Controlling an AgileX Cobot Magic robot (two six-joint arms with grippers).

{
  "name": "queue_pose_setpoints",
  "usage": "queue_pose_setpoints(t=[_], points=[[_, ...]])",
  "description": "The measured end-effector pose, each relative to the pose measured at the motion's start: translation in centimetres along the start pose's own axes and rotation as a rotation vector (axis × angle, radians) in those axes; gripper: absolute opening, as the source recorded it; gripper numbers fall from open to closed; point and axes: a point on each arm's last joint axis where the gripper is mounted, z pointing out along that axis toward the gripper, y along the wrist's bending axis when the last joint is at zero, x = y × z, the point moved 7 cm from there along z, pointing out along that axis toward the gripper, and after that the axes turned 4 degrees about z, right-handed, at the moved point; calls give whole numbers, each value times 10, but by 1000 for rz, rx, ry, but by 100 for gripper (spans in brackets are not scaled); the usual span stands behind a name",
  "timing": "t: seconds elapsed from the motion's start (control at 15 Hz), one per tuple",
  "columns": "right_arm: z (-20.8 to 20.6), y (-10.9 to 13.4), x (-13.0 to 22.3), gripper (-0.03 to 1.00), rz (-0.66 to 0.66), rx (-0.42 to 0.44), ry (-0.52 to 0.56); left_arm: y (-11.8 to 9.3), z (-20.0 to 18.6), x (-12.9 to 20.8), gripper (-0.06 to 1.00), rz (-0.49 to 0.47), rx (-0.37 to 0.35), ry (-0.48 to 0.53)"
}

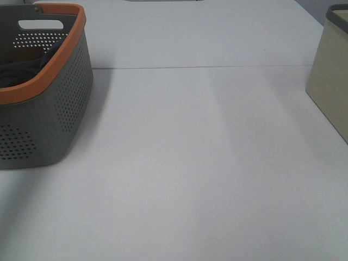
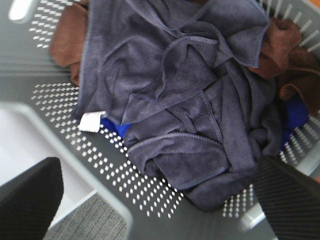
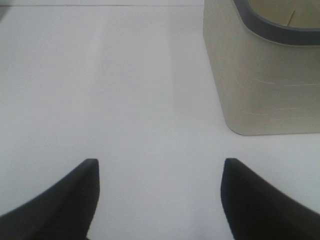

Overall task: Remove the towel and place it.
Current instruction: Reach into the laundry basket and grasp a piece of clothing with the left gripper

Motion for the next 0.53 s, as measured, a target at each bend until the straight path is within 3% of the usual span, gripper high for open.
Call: queue_pose_setpoints(t=[0.53], points=[[0, 0, 0, 61, 0, 0, 0, -3, 144, 1, 98, 137, 104, 88]])
